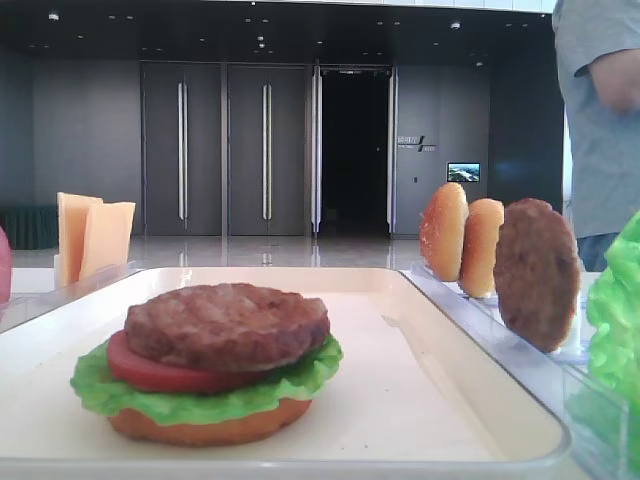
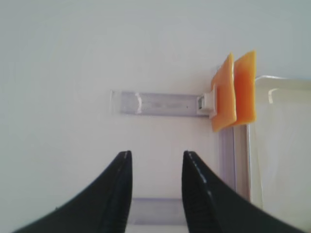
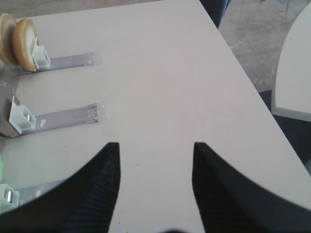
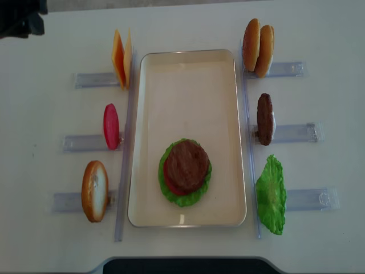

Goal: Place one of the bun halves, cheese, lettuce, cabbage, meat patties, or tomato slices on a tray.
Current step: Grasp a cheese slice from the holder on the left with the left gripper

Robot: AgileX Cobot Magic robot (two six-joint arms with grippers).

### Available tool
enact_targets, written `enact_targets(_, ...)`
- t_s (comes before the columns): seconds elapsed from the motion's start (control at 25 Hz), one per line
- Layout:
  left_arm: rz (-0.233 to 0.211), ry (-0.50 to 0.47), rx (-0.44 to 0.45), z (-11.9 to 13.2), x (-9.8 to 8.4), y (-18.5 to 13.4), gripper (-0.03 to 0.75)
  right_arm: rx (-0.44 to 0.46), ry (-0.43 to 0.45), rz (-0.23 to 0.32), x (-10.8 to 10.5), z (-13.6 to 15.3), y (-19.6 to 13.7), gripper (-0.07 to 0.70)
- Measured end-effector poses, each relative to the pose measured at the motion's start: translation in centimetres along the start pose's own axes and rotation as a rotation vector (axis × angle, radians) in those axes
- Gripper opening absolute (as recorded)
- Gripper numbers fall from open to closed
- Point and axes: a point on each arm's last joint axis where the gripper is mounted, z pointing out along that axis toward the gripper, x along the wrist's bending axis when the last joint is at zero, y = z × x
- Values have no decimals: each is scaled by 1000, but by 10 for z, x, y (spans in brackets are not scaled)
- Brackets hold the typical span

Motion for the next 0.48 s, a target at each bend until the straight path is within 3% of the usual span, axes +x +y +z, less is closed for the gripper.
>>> enact_targets(0.24,-13,-12,72,40,-5,42,274,1,0,0,0,0,0,359)
enact_targets(0.48,-23,-23,154,75,-8,65,274,1,0,0,0,0,0,359)
